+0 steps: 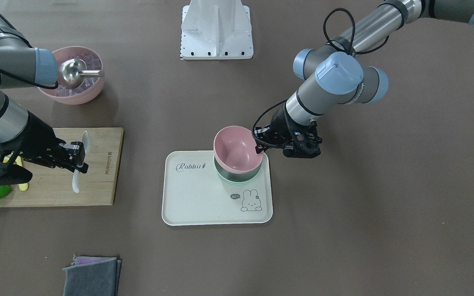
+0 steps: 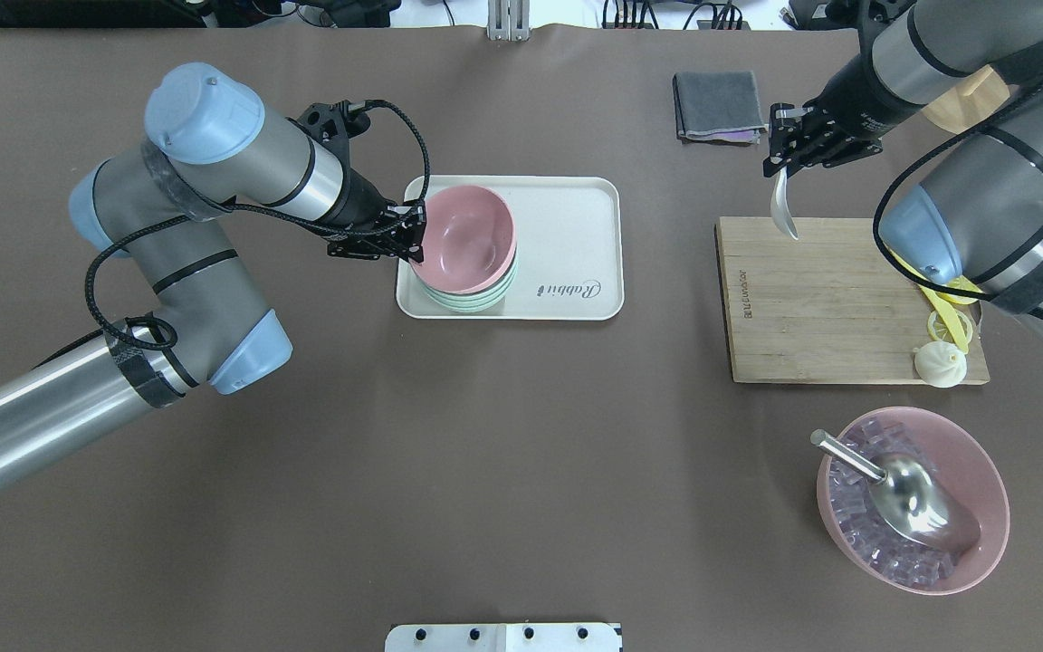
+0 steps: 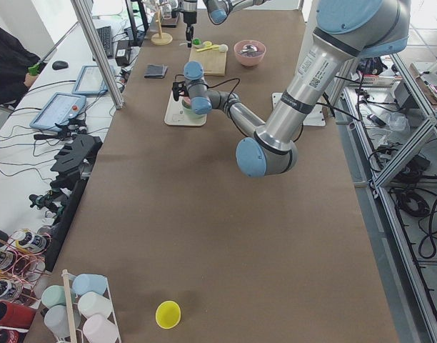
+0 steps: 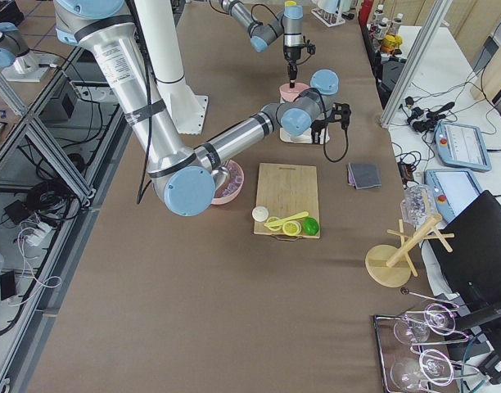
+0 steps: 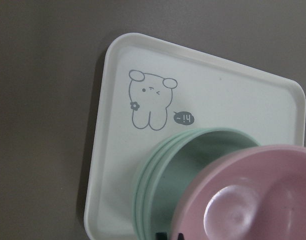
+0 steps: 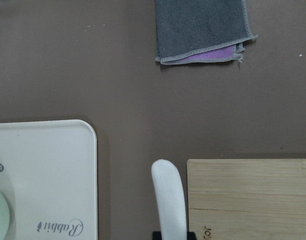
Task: Stack pink bowl on green and place spoon
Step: 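Release the pink bowl with the left gripper while the right carries the spoon over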
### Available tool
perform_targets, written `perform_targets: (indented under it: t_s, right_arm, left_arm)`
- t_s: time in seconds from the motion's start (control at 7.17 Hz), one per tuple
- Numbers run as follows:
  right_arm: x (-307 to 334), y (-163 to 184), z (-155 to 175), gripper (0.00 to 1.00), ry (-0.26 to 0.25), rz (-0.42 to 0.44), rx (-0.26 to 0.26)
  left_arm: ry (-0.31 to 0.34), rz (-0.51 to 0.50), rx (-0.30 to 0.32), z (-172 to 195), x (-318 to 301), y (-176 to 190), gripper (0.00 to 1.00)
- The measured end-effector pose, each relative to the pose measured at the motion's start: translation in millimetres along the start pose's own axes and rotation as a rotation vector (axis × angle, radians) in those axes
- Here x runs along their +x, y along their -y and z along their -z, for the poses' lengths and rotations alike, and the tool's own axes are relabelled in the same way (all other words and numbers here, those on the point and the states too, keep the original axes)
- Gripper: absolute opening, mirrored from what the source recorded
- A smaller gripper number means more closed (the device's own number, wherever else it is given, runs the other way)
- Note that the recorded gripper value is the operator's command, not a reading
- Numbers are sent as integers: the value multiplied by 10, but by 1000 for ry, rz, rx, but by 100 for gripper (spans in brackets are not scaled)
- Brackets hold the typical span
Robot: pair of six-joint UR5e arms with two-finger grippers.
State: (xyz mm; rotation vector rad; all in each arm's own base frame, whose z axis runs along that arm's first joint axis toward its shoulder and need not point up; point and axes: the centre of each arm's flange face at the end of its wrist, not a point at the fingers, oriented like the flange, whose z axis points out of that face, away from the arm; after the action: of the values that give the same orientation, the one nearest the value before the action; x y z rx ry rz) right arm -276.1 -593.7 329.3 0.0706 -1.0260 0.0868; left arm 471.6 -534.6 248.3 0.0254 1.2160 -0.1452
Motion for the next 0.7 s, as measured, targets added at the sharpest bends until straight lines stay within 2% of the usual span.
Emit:
perform_targets:
  t_s: [0.14, 0.28, 0.42, 0.7]
  right_arm:
    - [-1, -1, 2, 0, 0, 0, 0]
    - [-1, -4, 4, 0, 0, 1, 0]
    - [0, -6, 5, 0, 1, 1, 0]
    - [-3, -8, 8, 0, 1, 1, 1]
  left_arm:
    - [2, 1, 0, -9, -8, 5, 0]
    - [7, 3, 4, -25, -25, 17, 61]
    - [10, 4, 11, -34, -35, 29, 98]
    - [7, 2, 18, -26, -2, 36, 99]
